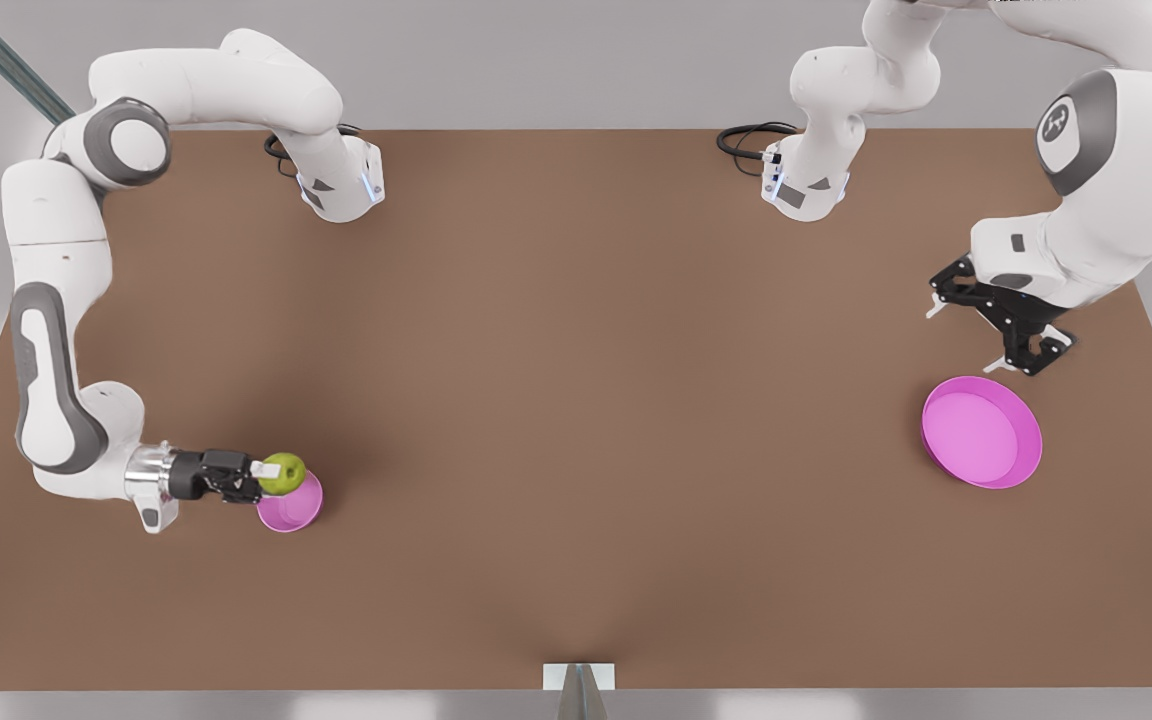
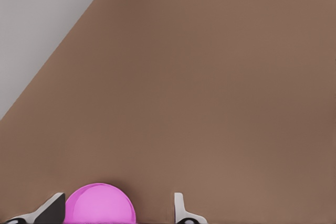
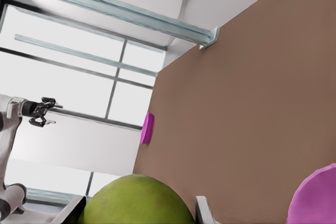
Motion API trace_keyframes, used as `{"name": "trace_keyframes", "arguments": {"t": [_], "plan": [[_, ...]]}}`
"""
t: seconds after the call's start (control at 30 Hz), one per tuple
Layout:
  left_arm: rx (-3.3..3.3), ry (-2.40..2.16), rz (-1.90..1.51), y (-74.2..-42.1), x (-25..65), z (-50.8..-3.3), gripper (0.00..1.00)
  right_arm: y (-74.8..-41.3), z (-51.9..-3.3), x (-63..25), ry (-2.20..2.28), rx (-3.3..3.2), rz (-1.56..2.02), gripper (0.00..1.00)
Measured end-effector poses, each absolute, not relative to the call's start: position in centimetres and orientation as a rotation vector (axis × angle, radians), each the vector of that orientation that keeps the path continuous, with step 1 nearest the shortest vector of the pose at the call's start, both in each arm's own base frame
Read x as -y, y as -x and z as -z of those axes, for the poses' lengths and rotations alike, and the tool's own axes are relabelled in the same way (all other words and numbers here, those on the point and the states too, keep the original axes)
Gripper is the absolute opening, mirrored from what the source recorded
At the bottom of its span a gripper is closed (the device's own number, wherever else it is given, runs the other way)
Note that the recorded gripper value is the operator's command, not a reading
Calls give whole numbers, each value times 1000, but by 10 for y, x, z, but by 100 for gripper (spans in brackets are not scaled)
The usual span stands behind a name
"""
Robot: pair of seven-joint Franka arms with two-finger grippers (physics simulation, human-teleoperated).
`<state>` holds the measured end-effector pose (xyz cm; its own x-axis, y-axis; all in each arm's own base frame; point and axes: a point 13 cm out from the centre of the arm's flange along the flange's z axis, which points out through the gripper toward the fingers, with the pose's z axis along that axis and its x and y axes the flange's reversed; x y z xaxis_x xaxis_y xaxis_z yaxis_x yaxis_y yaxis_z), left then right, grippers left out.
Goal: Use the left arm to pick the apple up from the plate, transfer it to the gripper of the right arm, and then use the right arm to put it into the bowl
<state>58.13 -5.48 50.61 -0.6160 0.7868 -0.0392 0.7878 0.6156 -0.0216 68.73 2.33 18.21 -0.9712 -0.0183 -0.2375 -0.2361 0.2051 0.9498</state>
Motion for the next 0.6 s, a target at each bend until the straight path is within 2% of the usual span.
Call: {"name": "trace_keyframes", "arguments": {"t": [0.17, 0.43, 0.6], "plan": [[-2995, -1093, 82, -580, 54, -475, 100, -688, -171, -9, 272, -2333, -1816, 78], [-3136, -739, 80, -577, 51, -467, 100, -710, -154, -9, 287, -2376, -1683, 78], [-3179, -581, 76, -575, 51, -466, 100, -713, -136, 1, 266, -2404, -1631, 82]]}}
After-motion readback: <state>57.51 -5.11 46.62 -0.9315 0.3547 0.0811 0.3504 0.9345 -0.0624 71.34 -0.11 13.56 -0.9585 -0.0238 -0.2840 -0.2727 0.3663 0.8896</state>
